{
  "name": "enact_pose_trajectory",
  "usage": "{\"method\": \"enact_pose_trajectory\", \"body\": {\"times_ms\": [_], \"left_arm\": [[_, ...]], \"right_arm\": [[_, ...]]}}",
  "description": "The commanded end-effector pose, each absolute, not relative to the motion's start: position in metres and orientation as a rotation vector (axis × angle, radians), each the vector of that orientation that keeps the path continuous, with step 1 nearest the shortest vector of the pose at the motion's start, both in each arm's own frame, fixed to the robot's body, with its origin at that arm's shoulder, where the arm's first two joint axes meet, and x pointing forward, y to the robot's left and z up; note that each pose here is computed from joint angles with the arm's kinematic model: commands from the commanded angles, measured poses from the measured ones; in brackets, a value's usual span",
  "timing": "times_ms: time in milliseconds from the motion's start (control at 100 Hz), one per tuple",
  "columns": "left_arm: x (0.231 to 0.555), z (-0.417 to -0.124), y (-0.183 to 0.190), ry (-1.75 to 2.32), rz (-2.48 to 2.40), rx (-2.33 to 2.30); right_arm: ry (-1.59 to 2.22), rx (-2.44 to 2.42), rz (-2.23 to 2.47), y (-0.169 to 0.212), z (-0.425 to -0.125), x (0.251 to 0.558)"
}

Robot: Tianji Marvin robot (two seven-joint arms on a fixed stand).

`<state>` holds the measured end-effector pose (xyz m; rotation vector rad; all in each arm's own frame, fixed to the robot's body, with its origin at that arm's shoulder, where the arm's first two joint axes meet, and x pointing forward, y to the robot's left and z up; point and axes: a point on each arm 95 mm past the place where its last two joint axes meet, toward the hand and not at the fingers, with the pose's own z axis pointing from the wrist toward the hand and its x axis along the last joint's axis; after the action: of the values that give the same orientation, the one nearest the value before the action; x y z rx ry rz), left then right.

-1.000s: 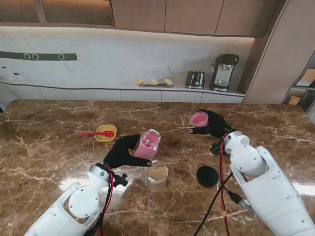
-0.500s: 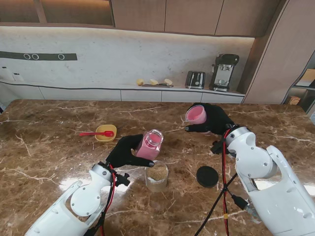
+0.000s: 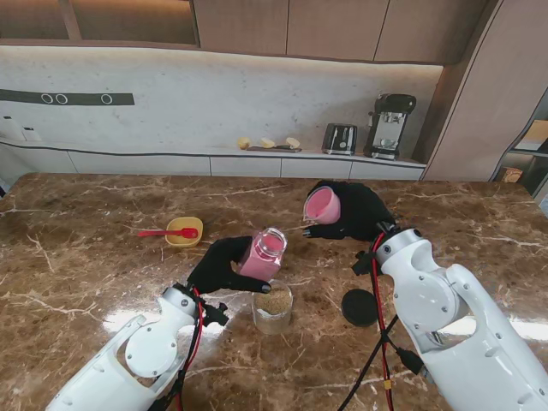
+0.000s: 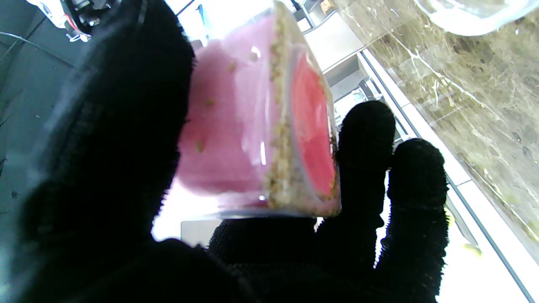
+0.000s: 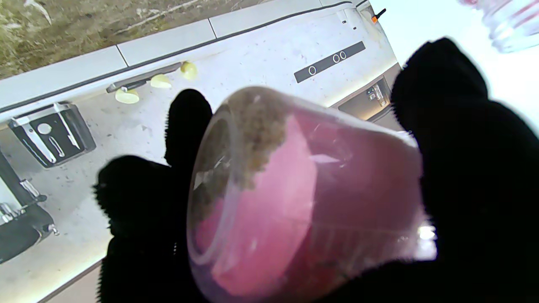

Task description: Measure grain into the airtight container

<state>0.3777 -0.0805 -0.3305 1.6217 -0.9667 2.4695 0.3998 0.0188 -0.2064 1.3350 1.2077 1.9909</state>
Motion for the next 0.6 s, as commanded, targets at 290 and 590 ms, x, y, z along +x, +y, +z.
{"method": "enact_pose_trajectory", "body": {"times_ms": [290,590], "left_arm": [[0.376,-0.334,-0.085,-0.953,2.458,1.623],[0.375,-0.334,-0.085,-0.955,2.456,1.624]], "right_arm": [[1.210,1.221,1.994,0.038,-0.217,0.394],[1.255,1.078,1.974,0.041,-0.222,0.391]]}}
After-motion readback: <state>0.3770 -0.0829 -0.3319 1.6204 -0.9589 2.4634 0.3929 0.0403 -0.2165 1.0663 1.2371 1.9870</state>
